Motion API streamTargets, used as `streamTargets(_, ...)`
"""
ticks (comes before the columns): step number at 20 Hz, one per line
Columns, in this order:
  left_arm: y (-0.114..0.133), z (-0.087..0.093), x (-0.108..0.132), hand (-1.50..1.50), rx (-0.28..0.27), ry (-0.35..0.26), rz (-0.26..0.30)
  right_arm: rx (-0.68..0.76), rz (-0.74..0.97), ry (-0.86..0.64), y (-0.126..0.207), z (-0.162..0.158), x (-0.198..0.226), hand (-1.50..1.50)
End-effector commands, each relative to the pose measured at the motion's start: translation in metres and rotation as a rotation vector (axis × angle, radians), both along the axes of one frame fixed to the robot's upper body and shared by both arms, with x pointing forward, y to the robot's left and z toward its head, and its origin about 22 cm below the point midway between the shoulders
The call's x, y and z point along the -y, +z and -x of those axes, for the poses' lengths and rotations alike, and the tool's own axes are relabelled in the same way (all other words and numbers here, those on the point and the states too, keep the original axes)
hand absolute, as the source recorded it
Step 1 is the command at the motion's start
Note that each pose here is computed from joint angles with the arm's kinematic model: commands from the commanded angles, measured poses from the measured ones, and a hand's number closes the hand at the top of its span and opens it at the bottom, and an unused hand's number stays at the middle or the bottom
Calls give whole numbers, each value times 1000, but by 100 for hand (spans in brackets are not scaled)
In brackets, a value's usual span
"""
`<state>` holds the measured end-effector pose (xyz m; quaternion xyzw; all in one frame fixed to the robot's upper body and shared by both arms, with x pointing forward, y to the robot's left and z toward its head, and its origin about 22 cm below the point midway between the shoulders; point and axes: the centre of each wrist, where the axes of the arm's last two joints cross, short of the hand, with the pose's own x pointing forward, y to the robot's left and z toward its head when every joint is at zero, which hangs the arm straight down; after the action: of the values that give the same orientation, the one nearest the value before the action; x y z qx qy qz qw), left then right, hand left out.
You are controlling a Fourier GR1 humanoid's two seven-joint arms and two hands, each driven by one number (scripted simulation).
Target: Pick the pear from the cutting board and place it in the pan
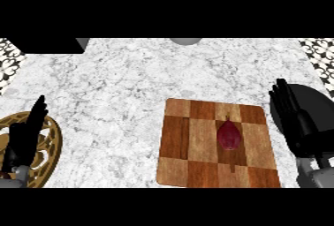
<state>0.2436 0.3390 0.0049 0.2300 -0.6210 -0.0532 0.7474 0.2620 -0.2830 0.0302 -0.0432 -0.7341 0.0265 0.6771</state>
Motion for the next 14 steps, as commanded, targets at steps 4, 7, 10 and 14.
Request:
streamTargets(4,25,-20,24,0,138,-72,185,237,-289,191,44,-39,26,150)
streamTargets(7,38,-32,72,0,150,-176,347,66,-27,129,29,-40,68,150)
streamTargets(10,57,-38,56,0,154,-159,368,220,12,52,-13,-7,85,150)
streamTargets(14,51,-32,66,0,132,-151,370,128,124,67,-30,31,123,-150)
